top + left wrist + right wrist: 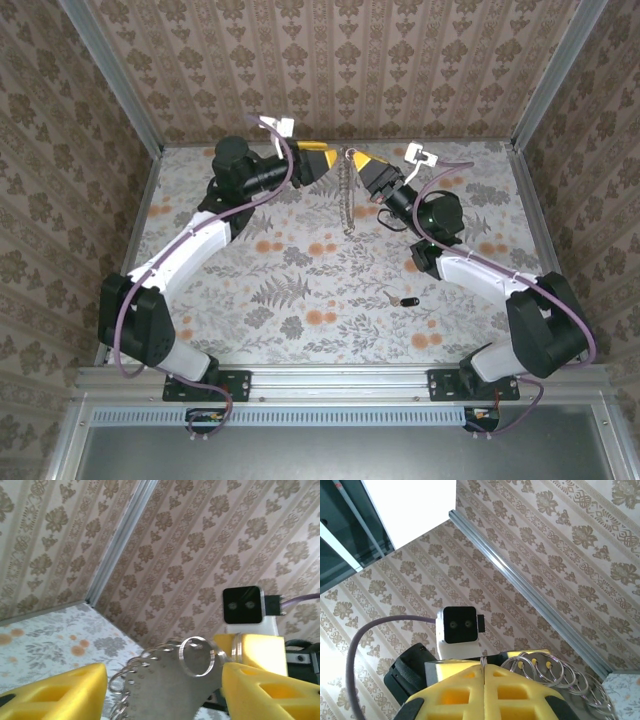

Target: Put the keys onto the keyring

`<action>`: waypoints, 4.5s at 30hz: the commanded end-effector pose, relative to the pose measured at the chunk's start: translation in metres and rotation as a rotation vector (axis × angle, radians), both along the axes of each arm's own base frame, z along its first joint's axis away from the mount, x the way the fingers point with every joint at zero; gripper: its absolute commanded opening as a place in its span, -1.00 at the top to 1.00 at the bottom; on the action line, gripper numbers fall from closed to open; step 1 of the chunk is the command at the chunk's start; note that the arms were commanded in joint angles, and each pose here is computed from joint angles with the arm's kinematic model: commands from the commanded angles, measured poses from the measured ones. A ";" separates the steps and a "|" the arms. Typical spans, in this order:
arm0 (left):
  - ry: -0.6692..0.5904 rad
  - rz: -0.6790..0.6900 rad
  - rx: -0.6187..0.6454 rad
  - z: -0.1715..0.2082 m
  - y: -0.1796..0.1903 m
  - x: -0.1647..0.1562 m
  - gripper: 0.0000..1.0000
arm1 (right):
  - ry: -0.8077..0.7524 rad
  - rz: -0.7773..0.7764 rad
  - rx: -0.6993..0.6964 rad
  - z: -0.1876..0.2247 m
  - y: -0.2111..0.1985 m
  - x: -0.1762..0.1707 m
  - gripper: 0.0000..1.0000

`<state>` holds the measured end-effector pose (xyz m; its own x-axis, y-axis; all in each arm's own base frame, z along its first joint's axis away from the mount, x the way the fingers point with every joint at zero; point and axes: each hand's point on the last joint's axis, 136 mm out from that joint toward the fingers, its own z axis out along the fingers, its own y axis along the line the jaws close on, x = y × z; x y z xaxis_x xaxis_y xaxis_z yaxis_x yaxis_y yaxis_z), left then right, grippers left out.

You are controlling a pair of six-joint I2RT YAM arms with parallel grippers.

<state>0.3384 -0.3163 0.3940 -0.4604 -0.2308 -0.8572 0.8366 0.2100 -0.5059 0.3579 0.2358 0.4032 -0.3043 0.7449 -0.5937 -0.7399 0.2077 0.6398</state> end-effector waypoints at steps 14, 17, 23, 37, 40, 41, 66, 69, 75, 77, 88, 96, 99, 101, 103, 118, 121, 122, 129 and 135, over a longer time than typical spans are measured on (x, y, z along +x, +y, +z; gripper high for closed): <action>-0.071 -0.141 -0.098 0.038 -0.002 -0.030 0.18 | -0.055 -0.026 0.076 0.024 0.001 0.008 1.00; -0.067 -0.155 -0.089 0.034 -0.005 -0.031 0.20 | -0.051 -0.023 0.078 0.024 0.002 0.009 1.00; -0.061 -0.167 -0.071 0.026 -0.011 -0.030 0.20 | -0.048 -0.011 0.080 0.023 0.004 0.011 1.00; -0.056 -0.173 -0.047 0.016 -0.020 -0.025 0.23 | -0.046 0.002 0.079 0.023 0.005 0.009 1.00; -0.059 -0.174 -0.047 0.017 -0.020 -0.025 0.24 | -0.041 0.004 0.077 0.021 0.006 0.010 1.00; -0.059 -0.173 -0.047 0.017 -0.021 -0.024 0.24 | -0.039 0.007 0.077 0.020 0.006 0.010 1.00; -0.089 -0.162 -0.067 0.024 -0.027 -0.021 0.49 | -0.027 0.027 0.068 0.014 0.009 0.009 1.00; -0.091 -0.155 -0.069 0.024 -0.027 -0.020 0.54 | -0.022 0.028 0.065 0.012 0.010 0.010 1.00; -0.090 -0.145 -0.070 0.023 -0.028 -0.017 0.75 | -0.018 0.036 0.058 0.009 0.011 0.009 1.00; -0.089 -0.141 -0.066 0.022 -0.027 -0.015 0.86 | -0.014 0.039 0.054 0.008 0.012 0.009 1.00; -0.129 -0.171 0.043 0.004 -0.021 -0.014 1.00 | 0.092 0.020 -0.044 -0.009 -0.014 0.020 0.17; -0.177 -0.276 0.155 -0.008 -0.013 -0.027 1.00 | 0.121 0.052 -0.263 -0.011 -0.037 0.008 0.13; -0.186 -0.309 0.176 -0.009 -0.011 -0.034 1.00 | 0.102 0.133 -0.340 -0.011 -0.031 -0.002 0.13; -0.191 -0.328 0.181 -0.008 -0.010 -0.037 1.00 | 0.072 0.203 -0.376 -0.007 -0.023 -0.012 0.14; -0.194 -0.340 0.183 -0.006 -0.010 -0.040 1.00 | 0.048 0.268 -0.392 -0.003 -0.015 -0.022 0.15; -0.175 -0.374 0.154 -0.001 -0.014 -0.046 1.00 | 0.016 0.332 -0.445 -0.010 0.011 -0.047 0.26; -0.177 -0.383 0.152 0.001 -0.015 -0.048 1.00 | 0.016 0.315 -0.451 -0.010 0.011 -0.043 0.26; -0.177 -0.387 0.151 0.002 -0.015 -0.050 1.00 | 0.018 0.308 -0.450 -0.010 0.011 -0.041 0.26; -0.182 -0.408 0.147 0.003 -0.017 -0.056 1.00 | 0.016 0.263 -0.449 -0.008 0.008 -0.033 0.25; -0.187 -0.426 0.146 0.004 -0.019 -0.061 1.00 | 0.022 0.243 -0.443 -0.006 0.006 -0.025 0.25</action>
<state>0.2906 -0.3348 0.3715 -0.3945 0.0977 -0.9137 0.9150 -0.0491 -0.4004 0.3275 0.2452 0.3819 -0.5017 0.3047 -0.8096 -0.7724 0.2638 0.5778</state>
